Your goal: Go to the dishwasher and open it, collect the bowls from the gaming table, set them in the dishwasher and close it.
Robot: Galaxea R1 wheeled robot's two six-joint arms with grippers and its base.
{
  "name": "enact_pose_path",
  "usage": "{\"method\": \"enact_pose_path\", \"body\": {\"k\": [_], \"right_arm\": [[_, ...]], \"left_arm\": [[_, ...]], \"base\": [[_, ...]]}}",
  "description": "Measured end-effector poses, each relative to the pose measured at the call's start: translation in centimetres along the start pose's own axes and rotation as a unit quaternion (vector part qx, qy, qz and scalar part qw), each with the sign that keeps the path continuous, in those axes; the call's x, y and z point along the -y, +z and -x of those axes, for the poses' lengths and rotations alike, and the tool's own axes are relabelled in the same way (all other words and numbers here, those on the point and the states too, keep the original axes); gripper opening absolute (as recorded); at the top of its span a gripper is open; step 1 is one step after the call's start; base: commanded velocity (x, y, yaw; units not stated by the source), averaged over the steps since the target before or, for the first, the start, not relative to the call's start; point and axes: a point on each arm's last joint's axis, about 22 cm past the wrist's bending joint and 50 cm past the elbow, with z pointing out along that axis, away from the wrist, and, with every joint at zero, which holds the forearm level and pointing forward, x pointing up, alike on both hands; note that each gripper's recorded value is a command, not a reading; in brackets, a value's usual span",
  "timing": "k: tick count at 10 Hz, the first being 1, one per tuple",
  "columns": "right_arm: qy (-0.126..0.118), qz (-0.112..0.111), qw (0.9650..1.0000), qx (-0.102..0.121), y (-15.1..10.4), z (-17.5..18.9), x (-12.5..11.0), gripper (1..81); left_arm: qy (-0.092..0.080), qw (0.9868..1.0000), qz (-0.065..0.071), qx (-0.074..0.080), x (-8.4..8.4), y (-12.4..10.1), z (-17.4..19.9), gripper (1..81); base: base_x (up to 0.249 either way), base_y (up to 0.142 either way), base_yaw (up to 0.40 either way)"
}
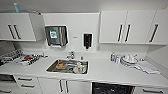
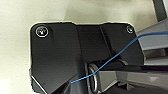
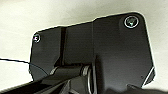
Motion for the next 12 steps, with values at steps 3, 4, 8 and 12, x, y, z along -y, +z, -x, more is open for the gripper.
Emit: {"method": "enact_pose_path", "body": {"k": [3, 4, 8, 12], "right_arm": [[-0.001, 0.001, 1.0, 0.0, 0.0, -0.2, -0.2, 81.1], [-0.001, 0.002, 1.0, -0.003, -0.1, -0.5, -0.4, 81.1], [-0.002, 0.0, 1.0, 0.0, 0.0, -0.2, 0.0, 81.1], [-0.004, -0.001, 1.0, 0.0, 0.0, -0.2, 0.1, 81.1]], "left_arm": [[0.001, 1.0, -0.002, -0.002, 0.1, 0.1, -0.4, 81.1], [0.001, 1.0, -0.003, -0.001, 0.2, 0.0, -0.2, 81.1], [0.001, 1.0, -0.003, 0.0, 0.2, 0.0, 0.0, 81.1], [0.001, 1.0, -0.004, 0.003, 0.3, 0.0, 0.2, 81.1]], "base": [[0.0, 0.0, 0.351], [0.0, 0.0, 0.352], [0.0, 0.0, 0.352], [0.0, 0.0, 0.352]]}}
